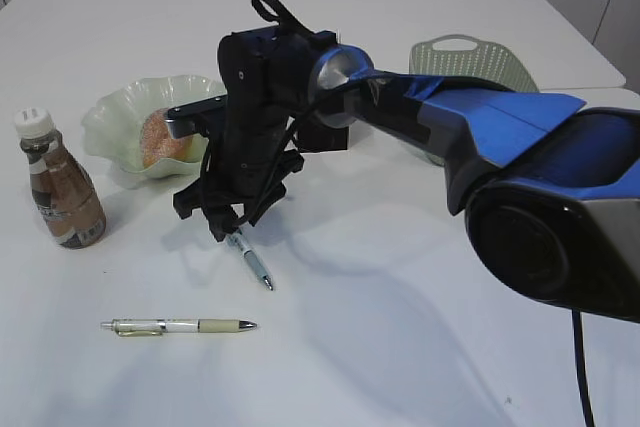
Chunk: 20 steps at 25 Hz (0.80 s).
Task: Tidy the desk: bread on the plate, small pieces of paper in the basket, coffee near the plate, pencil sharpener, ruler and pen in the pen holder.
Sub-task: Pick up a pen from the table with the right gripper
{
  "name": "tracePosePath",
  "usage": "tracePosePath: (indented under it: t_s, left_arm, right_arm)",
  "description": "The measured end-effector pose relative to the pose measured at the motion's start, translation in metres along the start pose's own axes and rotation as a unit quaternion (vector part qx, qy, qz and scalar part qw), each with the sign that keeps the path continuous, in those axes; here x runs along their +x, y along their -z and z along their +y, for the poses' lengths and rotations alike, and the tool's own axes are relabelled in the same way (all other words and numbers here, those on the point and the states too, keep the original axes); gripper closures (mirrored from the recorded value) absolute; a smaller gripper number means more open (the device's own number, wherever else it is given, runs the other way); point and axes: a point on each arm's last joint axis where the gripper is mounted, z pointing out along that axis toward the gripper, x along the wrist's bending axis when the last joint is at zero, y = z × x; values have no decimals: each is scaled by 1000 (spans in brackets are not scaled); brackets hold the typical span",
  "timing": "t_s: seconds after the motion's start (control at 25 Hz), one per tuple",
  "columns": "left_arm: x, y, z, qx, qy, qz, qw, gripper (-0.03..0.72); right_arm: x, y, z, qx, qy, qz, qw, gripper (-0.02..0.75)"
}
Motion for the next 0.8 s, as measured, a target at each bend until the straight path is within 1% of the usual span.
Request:
tracePosePath:
  t_s: [0.32, 0.48, 0.68, 0.8]
  left_arm:
    - [0, 0, -1, 4, 0, 0, 1000, 378]
    - [0, 0, -1, 8, -1, 2, 1000, 378]
    - [0, 0, -1, 8, -1, 2, 1000, 378]
    - [0, 0, -1, 8, -1, 2, 1000, 378]
  right_arm:
    - [-1, -6, -2, 10, 7, 0, 1000, 329]
    - [-2, -10, -6, 29, 9, -1, 1000, 330]
    - [-2, -13, -6, 32, 10, -1, 999, 330]
    - [-2, -14, -6, 33, 11, -3, 999, 352]
